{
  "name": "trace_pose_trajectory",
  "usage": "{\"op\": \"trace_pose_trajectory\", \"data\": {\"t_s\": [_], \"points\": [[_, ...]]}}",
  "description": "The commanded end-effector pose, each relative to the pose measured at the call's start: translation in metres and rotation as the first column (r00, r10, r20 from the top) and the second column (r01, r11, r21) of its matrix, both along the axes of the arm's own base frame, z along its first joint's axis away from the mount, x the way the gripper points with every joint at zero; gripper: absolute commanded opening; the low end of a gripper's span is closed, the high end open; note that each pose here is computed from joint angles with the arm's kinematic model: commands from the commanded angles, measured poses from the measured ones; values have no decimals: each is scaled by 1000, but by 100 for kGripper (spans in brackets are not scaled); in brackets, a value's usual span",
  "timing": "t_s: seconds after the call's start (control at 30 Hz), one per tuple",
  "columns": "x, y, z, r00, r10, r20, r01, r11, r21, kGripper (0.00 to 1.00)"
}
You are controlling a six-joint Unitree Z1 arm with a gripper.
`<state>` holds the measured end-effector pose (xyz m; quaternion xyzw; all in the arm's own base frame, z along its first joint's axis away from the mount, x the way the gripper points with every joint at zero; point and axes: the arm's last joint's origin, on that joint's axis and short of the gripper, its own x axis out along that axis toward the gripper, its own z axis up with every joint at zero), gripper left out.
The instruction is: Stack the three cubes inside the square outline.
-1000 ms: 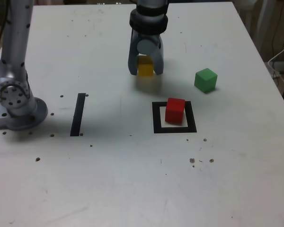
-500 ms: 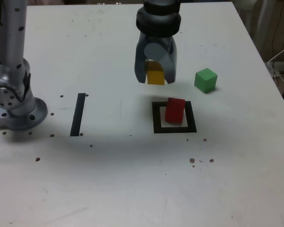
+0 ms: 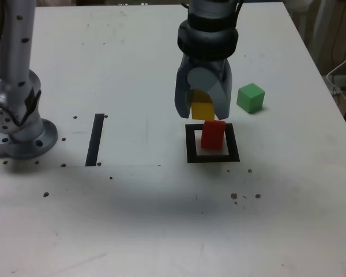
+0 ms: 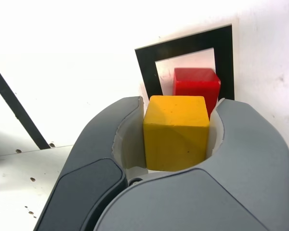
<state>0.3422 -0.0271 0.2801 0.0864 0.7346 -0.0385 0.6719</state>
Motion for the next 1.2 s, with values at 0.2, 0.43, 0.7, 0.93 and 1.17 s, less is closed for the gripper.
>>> {"op": "trace_pose_trajectory", "data": {"t_s": [0.2, 0.43, 0.7, 0.93, 1.17], "points": [[8, -5, -12, 1000, -2, -25, 3, 1000, 7, 14], [10, -5, -14, 1000, -2, -23, 3, 1000, 11, 14], [14, -6, -16, 1000, -1, -7, 1, 1000, -2, 14], [18, -7, -21, 1000, -1, -1, 1, 1000, -10, 14], [19, -7, -27, 1000, -2, -7, 2, 1000, 0, 15]]}}
